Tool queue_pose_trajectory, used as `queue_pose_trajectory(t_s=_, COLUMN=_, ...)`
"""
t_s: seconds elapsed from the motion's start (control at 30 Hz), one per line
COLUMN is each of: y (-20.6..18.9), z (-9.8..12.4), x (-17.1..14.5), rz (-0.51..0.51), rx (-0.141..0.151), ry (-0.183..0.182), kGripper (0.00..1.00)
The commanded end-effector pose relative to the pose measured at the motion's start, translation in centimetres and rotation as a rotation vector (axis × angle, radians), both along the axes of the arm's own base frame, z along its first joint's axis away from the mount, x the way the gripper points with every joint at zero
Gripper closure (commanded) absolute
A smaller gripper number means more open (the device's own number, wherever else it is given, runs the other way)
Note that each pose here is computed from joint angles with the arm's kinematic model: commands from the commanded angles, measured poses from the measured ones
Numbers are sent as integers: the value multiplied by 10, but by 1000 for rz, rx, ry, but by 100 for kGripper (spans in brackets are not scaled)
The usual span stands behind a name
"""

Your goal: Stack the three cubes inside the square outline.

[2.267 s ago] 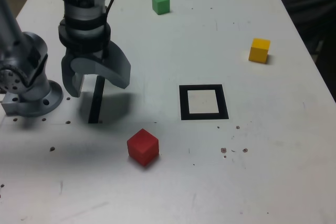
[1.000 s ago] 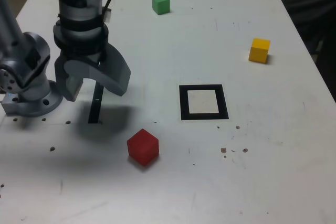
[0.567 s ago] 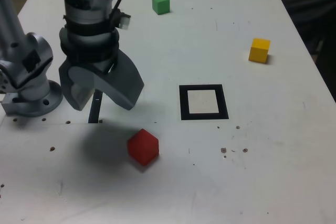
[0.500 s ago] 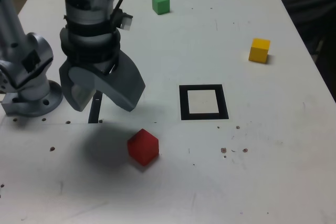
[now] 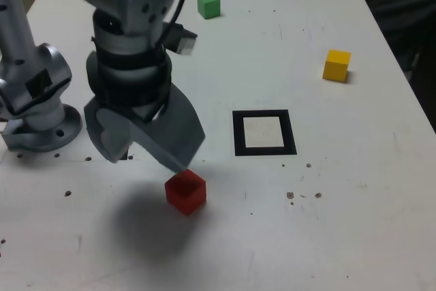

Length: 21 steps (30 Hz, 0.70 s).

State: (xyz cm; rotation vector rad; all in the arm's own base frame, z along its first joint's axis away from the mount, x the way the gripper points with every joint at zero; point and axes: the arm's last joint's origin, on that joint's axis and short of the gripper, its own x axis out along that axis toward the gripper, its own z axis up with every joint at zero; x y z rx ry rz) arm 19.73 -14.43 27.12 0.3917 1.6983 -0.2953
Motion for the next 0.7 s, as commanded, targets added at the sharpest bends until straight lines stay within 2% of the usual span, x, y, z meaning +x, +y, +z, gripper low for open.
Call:
queue_pose_trajectory(t_s=0.0, y=-8, z=-3, x=4, rz=-19, rx=4, ry=2, kGripper=1)
queue_pose_trajectory(t_s=0.27, y=-24, z=-11, x=13, rz=-104, rx=29, ry=-1, kGripper=1)
queue_pose_trajectory(t_s=0.5, y=-27, z=-16, x=19, rz=-265, rx=37, ry=-20, kGripper=1)
queue_pose_trajectory(t_s=0.67, y=-28, z=-21, x=21, rz=-326, rx=45, ry=-14, kGripper=1)
